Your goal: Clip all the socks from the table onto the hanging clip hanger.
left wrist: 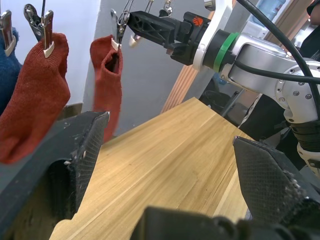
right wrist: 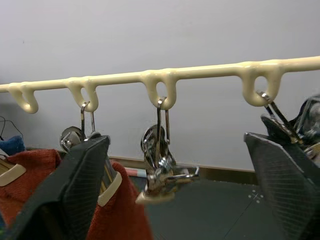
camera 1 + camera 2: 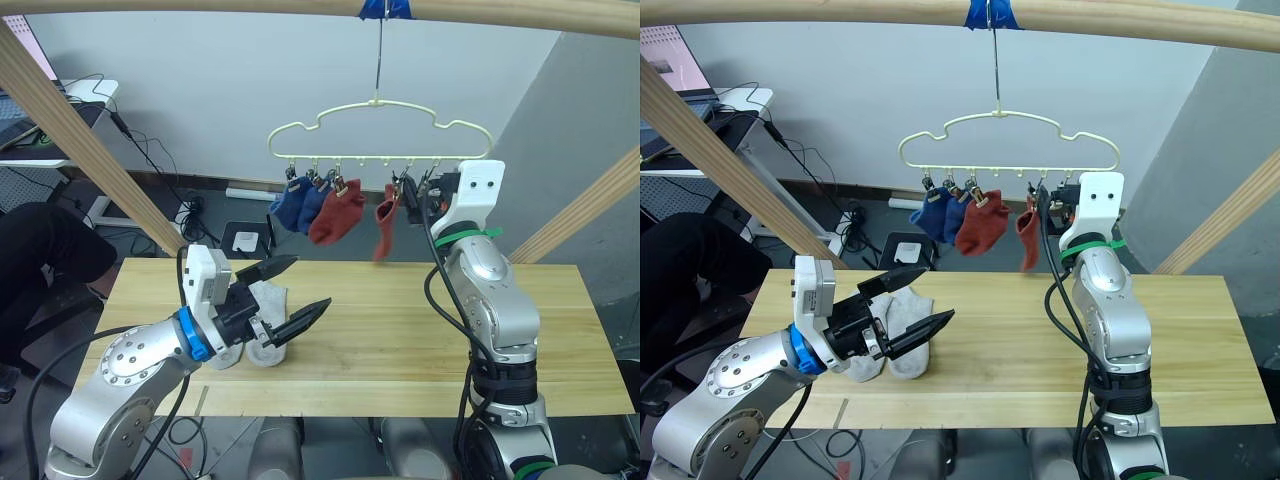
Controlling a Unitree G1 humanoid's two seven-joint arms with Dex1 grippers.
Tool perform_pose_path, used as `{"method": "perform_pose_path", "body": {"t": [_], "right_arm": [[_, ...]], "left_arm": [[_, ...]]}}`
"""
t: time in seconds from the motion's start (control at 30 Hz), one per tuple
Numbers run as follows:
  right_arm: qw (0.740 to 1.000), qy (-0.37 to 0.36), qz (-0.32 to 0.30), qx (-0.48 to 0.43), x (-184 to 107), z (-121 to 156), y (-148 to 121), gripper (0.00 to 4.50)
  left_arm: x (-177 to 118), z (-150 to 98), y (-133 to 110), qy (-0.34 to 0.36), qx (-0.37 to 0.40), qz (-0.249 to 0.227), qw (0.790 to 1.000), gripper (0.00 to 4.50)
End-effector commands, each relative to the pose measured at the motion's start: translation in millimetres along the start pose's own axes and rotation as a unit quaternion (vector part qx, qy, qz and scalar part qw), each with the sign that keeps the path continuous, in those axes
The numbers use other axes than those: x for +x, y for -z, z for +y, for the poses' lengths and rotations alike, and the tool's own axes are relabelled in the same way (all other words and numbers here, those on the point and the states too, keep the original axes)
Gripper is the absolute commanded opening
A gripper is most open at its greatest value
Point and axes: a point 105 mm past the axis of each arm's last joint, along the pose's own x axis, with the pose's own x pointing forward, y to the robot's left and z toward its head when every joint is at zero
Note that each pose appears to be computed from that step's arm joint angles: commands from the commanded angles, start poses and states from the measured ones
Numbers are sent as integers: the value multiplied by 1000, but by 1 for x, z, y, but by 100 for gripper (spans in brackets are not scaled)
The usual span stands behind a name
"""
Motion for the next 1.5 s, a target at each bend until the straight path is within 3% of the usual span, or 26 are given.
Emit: {"method": "perform_pose_path", "body": {"t": [0.03,0.23,0.33,0.47,1.17,1.5], "right_arm": [[1000,0,-28,11,2,2,-14,446],[999,-3,-21,33,2,7,-13,431],[999,-3,-18,37,2,7,-11,358],[999,-3,-16,36,2,7,-11,211],[997,43,13,61,-3,2,-2,211],[997,37,8,73,-5,8,-11,211]], "left_arm": [[0,-10,-8,17,17,-15,1000,450],[0,-10,-8,16,16,-13,1000,450],[0,-11,-7,16,16,-13,1000,450],[0,-11,-7,15,16,-13,1000,450],[0,-13,-7,19,17,-13,1000,450],[0,-14,-6,22,16,-14,1000,450]]}}
